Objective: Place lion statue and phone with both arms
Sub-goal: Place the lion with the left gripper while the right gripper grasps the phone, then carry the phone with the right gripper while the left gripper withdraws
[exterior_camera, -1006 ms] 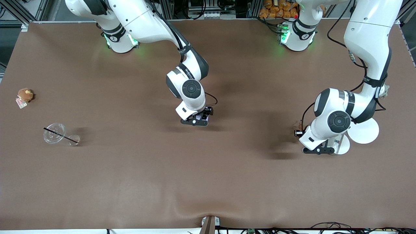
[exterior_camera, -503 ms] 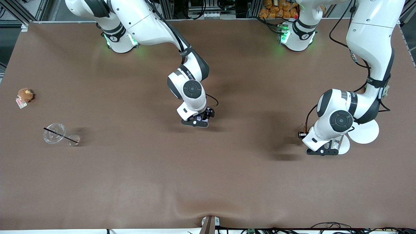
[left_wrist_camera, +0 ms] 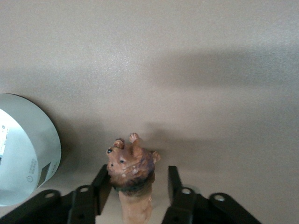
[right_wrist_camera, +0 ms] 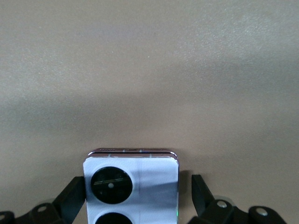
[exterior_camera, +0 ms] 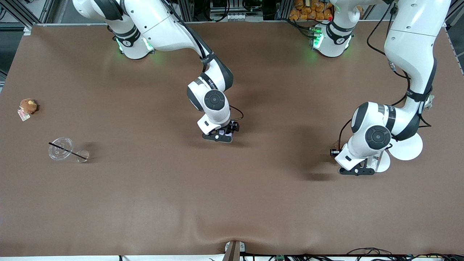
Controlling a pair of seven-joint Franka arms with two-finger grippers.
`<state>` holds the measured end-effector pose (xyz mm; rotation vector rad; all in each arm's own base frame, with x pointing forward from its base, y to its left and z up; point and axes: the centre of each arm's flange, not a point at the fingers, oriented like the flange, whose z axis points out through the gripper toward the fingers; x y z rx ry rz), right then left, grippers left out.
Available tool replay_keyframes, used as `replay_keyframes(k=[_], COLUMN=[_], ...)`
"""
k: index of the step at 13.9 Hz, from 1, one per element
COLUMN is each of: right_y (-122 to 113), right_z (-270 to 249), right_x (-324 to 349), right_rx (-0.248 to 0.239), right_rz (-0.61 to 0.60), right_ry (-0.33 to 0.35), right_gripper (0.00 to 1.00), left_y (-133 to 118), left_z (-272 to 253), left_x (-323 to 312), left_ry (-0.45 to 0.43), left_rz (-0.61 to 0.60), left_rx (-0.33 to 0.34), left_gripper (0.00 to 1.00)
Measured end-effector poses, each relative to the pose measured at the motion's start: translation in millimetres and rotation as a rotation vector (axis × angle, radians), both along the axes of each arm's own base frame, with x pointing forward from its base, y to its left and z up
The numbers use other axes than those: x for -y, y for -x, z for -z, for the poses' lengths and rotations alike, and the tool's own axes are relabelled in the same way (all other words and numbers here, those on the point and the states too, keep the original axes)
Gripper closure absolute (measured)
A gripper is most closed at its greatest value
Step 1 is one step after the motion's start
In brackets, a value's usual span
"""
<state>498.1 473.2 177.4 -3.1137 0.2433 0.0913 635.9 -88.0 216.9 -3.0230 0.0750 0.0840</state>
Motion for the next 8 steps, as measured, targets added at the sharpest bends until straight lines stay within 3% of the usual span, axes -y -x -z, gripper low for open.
replay_keyframes(k=[3, 4, 7, 8], right_y=[1.9, 2.8, 2.2, 2.2], right_z=[7.4, 9.0, 3.8, 5.3], right_x=[0.5, 0.2, -1.9, -1.4], right_rx=[-0.007, -0.009, -0.003, -0.004], right_rz=[-0.002, -0.003, -0.005, -0.005], right_ry=[0.008, 0.009, 0.006, 0.007], right_gripper=[0.0, 0.03, 0.16, 0.16], left_y=[-5.3, -6.9, -11.9, -14.1], left_z=[-9.4, -16.8, -64.4, -86.0], left_x=[4.6, 10.8, 40.2, 49.0], left_ry=[0.006, 0.01, 0.012, 0.017], left_rz=[0.005, 0.012, 0.024, 0.019], left_rx=[0.019, 0.025, -0.003, -0.02], left_gripper=[0.06, 0.0, 0.0, 0.0])
